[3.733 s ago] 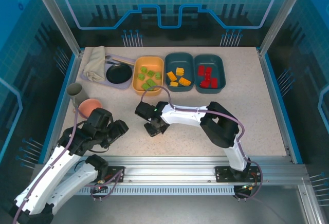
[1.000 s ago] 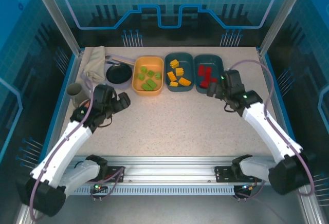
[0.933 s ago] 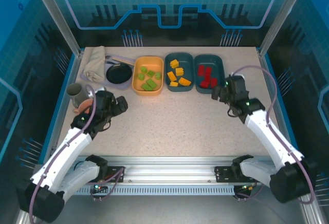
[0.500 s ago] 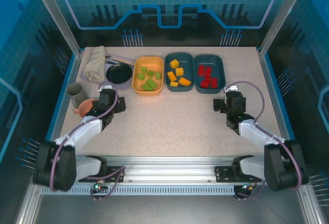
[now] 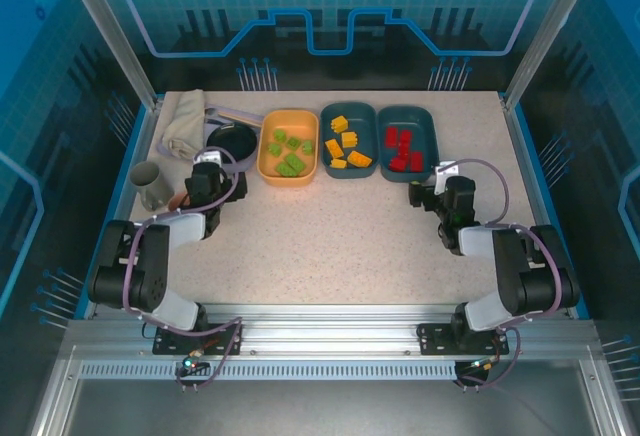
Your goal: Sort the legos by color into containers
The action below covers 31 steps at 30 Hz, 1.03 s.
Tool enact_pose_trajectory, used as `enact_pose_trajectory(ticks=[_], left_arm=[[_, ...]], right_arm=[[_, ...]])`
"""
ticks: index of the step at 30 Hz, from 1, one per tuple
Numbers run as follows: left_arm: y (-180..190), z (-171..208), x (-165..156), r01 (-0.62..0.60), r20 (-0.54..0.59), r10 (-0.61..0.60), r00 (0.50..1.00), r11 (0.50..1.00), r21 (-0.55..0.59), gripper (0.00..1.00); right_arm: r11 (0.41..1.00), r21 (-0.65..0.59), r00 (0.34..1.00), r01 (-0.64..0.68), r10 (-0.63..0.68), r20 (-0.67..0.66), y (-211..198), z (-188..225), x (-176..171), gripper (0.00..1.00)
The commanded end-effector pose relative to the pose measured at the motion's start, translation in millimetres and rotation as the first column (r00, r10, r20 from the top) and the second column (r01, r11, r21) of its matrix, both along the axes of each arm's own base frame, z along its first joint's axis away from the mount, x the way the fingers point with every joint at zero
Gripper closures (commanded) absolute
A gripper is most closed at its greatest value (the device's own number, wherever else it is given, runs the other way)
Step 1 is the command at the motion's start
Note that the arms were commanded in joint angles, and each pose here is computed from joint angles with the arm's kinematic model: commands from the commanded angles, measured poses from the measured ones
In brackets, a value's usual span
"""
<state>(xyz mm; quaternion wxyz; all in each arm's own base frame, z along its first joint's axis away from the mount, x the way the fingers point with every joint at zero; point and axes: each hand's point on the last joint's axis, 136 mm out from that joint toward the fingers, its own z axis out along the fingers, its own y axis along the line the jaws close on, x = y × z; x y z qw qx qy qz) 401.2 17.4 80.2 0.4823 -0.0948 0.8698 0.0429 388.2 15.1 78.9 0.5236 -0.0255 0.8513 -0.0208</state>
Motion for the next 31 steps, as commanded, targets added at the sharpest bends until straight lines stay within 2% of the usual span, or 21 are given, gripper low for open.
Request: enact_pose_trajectory(ticks=[1,4,5,31], left_arm=[[-7.3,18.9,-1.4,0.058,0.142,-0.057,0.988,0.998,-0.008,0.01],[-4.2,14.2,-6.7,0.043,0.208,-0.042,0.977,0.999,0.000,0.01],[-3.8,9.5,-9.8,0.039,0.177,-0.037,0.984,0.999,-0.006,0.01],[-3.8,11.6,-7.6,0.039,0.183,-0.038,0.982,0.999,-0.006,0.01]], right_arm=[[1.000,0.002,0.996,-0.030,0.030,0.084,3.7,16.4,7.5,0.00],[1.000,-0.001,0.996,-0.029,0.029,0.085,3.9,16.6,7.8,0.00],[1.000,-0.002,0.996,-0.028,0.028,0.086,4.2,16.8,7.9,0.00],[0.999,-0.014,0.996,-0.031,0.032,0.083,6.6,16.3,7.9,0.00]])
